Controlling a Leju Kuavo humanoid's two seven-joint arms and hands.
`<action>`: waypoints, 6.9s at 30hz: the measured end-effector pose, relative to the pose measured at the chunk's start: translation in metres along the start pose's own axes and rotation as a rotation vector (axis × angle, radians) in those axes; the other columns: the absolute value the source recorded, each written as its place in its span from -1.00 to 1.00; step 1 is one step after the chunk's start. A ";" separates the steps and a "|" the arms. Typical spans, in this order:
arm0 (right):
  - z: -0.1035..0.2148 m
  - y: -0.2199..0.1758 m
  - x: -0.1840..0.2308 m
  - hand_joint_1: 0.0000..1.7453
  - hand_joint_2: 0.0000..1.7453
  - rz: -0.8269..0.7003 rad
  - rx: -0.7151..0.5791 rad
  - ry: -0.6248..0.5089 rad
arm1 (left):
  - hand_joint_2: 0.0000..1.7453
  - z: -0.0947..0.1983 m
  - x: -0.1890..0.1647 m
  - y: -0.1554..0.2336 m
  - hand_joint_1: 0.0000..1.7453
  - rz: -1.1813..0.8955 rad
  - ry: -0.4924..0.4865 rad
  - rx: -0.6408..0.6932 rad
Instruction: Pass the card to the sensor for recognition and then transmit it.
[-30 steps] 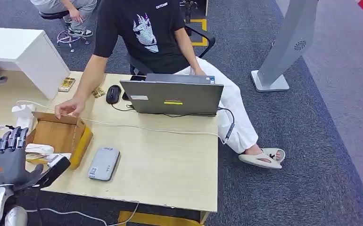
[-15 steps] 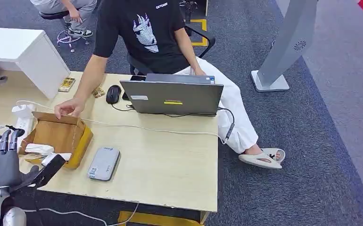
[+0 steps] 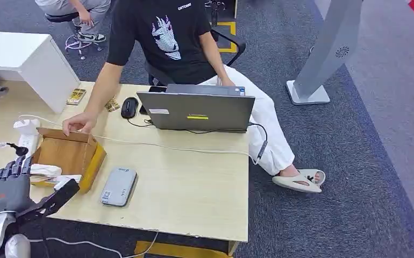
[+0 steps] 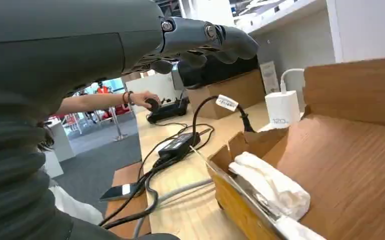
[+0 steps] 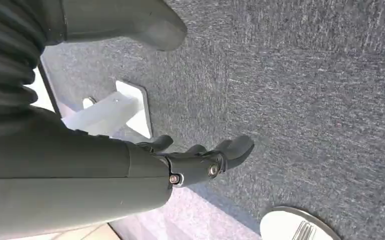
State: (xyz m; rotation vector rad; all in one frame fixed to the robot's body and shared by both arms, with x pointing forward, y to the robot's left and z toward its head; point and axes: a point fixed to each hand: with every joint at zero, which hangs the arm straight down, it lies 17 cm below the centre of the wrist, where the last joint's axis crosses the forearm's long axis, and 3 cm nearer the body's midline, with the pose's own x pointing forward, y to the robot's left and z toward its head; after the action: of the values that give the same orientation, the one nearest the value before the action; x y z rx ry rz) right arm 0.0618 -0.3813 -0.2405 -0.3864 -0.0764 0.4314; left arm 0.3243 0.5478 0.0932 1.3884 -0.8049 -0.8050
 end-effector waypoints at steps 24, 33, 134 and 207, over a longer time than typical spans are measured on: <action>0.000 0.000 -0.001 -1.00 1.00 -0.006 0.004 -0.006 | 1.00 -0.020 0.046 -0.020 -1.00 -0.150 -0.196 -0.063; 0.000 0.000 0.000 -1.00 1.00 -0.006 0.002 -0.007 | 1.00 -0.018 0.051 -0.031 -1.00 -0.153 -0.213 -0.080; -0.003 0.022 0.013 -1.00 1.00 0.009 0.039 -0.061 | 1.00 -0.079 0.062 0.221 -1.00 -0.205 -0.098 0.535; 0.001 0.027 0.039 -1.00 1.00 -0.110 0.049 -0.076 | 1.00 0.206 -0.182 0.048 -1.00 0.505 1.038 0.674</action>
State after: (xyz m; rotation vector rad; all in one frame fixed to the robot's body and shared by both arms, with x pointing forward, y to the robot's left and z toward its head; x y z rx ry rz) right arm 0.0866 -0.3418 -0.2500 -0.3164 -0.1605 0.3385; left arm 0.0550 0.6009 0.1435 1.7882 -0.5353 0.6421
